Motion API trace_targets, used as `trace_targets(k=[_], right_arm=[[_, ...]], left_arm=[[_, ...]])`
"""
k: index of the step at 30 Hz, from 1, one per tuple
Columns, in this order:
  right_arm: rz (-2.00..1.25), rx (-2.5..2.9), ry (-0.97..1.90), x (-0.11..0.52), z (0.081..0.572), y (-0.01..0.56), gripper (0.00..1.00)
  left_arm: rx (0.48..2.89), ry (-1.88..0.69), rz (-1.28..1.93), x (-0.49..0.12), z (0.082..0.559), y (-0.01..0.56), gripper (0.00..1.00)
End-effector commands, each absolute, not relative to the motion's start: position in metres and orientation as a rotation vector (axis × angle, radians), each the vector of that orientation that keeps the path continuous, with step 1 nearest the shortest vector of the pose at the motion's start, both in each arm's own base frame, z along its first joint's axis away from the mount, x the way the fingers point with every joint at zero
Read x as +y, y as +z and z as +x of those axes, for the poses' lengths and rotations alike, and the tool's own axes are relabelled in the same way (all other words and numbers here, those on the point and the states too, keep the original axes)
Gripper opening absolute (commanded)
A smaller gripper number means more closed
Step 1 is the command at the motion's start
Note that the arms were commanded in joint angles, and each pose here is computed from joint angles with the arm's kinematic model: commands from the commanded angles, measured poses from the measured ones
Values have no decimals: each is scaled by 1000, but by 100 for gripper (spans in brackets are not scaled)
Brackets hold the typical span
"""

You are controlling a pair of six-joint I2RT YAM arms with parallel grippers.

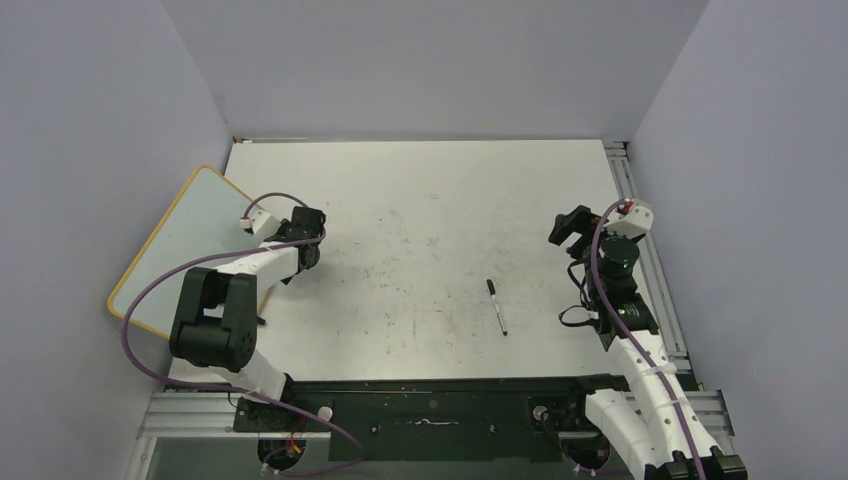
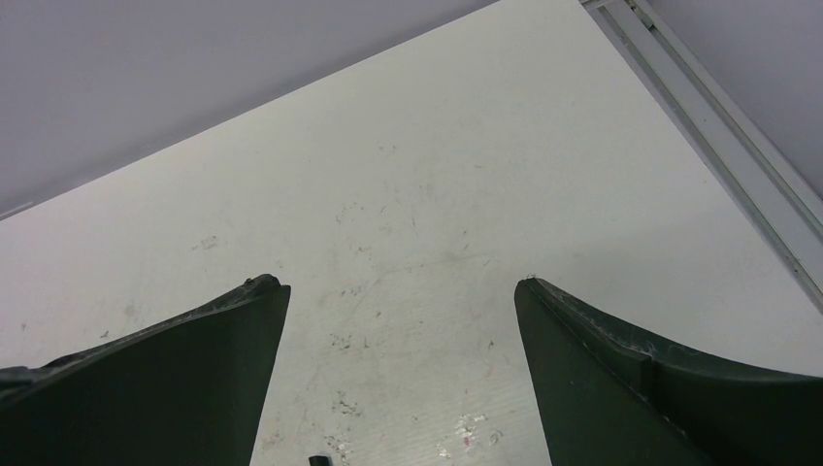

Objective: Write a sentence on the whiteboard
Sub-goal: Move the whiteboard to the center of the board.

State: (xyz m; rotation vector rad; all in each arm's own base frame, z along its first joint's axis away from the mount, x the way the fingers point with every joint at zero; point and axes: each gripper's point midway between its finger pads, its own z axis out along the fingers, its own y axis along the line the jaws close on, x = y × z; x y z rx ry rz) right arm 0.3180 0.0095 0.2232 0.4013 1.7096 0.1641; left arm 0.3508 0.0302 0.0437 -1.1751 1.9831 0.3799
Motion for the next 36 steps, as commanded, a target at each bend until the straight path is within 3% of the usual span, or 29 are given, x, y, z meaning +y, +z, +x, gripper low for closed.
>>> trace_targets(k=[1,24,36], right_arm=[[390,1639,192,12,326,244,90],[378,1655,197,15,327,239,90],[374,1659,186,14,326,238,90]], left_arm=[[1901,375,-1225,36,362,54,61],[1929,447,-1342,50,370,33,48],[1911,442,-1366,52,366,33,24]])
